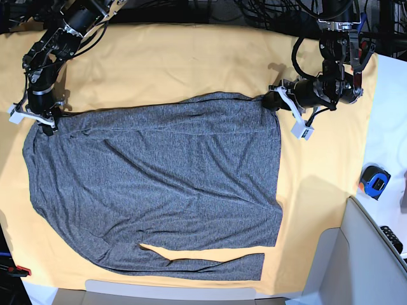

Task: Fold the T-shirt properly
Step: 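Drag the gripped shoulder edge toward the hem with both grippers, then hold the folded shoulder edge in place with both grippers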

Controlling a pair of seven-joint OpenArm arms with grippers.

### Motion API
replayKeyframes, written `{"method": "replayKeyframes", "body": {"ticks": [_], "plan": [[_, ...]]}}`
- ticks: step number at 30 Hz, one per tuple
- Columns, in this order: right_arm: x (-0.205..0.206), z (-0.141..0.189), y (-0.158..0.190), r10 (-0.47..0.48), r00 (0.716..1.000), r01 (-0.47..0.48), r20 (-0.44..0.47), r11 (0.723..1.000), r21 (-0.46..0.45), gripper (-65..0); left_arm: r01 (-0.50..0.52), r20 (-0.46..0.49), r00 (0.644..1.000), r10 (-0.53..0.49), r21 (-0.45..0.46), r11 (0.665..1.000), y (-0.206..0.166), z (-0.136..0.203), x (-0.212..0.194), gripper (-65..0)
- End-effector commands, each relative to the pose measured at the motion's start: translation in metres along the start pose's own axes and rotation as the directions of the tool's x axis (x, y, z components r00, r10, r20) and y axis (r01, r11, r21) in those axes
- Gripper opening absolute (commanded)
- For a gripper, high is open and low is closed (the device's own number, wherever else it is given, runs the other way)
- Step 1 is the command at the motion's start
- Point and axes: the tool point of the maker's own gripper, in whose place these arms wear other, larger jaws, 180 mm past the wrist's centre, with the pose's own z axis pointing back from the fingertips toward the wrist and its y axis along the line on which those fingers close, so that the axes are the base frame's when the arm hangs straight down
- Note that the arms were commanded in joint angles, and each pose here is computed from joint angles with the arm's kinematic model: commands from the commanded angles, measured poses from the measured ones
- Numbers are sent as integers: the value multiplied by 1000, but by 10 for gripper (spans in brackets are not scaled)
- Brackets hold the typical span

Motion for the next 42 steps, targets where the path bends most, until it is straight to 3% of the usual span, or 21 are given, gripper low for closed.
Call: {"method": "replayKeyframes", "body": {"ticks": [1,7,15,22,29,35,42], "plan": [[-18,3,-20,-50,996,44,-76,997,-69,-650,30,8,1000,-30,-5,1000,-5,4,5,-650],[-5,13,-24,-9,999,5,-51,997,-76,-650,122,86,989,-121,-4,993,-24,19,33,-650],[15,9,47,131,991,-128,-33,990,65,-650,163,191,969,-158,-13,986,-34,22,92,-650],[26,-19,94,97,995,-92,-29,985,149,-650,106,226,969,-99,-18,994,-14,14,140,-650],[47,-51,107,117,993,-114,-22,988,106,-650,34,300,953,-31,-5,999,14,15,176,-650],[66,-55,109,158,984,-164,80,984,68,-650,-56,316,947,54,-3,998,38,5,174,-650],[59,-65,100,184,981,-186,52,982,22,-650,-104,332,939,92,20,994,59,5,169,-650]]}}
